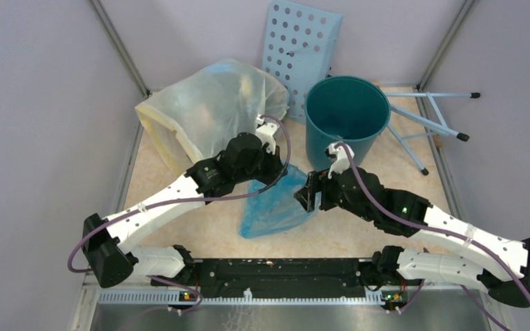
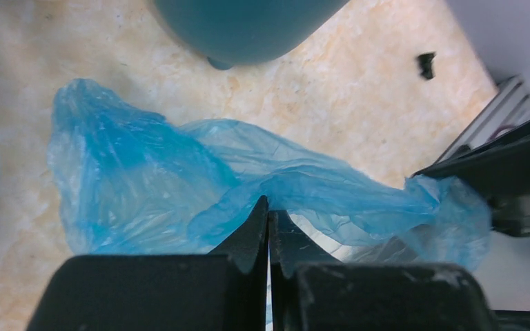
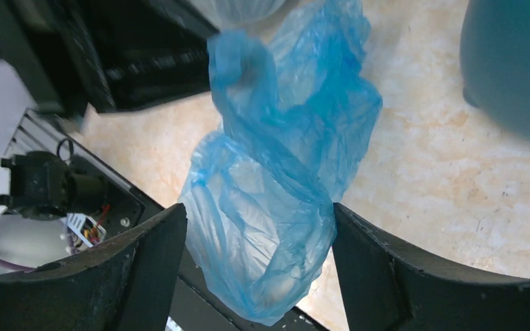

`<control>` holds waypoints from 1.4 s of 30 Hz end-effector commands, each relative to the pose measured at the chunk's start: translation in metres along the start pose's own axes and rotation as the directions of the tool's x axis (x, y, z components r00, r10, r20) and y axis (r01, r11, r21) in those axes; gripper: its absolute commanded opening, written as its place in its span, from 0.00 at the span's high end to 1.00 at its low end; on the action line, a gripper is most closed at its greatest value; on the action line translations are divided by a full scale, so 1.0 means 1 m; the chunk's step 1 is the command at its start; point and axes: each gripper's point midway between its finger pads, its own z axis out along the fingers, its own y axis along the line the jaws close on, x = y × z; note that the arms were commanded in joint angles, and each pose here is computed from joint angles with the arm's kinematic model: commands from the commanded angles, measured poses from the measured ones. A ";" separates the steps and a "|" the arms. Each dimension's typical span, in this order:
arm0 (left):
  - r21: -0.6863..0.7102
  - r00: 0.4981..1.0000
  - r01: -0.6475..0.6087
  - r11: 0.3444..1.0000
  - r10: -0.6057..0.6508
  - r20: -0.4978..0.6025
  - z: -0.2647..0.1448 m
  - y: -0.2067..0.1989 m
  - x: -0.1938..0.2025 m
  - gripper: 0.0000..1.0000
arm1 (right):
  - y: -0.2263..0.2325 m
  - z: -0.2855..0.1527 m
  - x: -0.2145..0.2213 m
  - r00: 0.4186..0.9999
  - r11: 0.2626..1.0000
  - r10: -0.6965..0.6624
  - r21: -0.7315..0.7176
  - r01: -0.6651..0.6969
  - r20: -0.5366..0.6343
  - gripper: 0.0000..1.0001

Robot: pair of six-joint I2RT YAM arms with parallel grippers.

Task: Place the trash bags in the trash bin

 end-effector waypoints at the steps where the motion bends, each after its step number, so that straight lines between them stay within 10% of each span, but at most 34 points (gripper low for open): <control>1: 0.075 0.981 0.192 0.979 -0.193 0.007 -0.006 -0.017 -0.024 1.00 | 0.008 0.008 0.011 1.000 0.997 0.003 -0.071 -0.003 0.000 0.25; 5: 0.116 0.965 0.259 0.959 -0.263 0.019 -0.010 -0.017 -0.038 1.00 | -0.015 0.017 0.026 0.999 0.998 0.026 0.060 -0.024 -0.037 0.30; 13: 0.098 0.965 0.263 0.960 -0.263 -0.013 -0.019 0.014 -0.052 0.99 | -0.038 0.001 0.009 0.999 0.981 0.044 0.190 -0.047 0.021 0.82; 23: -0.307 0.987 0.143 0.941 -0.158 -0.024 -0.037 0.090 -0.060 0.94 | -0.077 -0.033 -0.013 0.994 0.904 0.074 0.416 -0.102 0.083 0.94; 32: 0.042 0.995 0.090 0.995 -0.088 -0.049 -0.028 0.038 -0.051 0.22 | -0.048 -0.035 -0.050 0.981 0.934 0.111 0.322 -0.157 0.156 1.00; 42: 0.280 0.985 0.171 0.945 -0.169 -0.030 -0.048 0.009 0.013 0.01 | -0.040 -0.019 -0.050 0.988 0.930 0.117 0.339 -0.145 0.102 0.99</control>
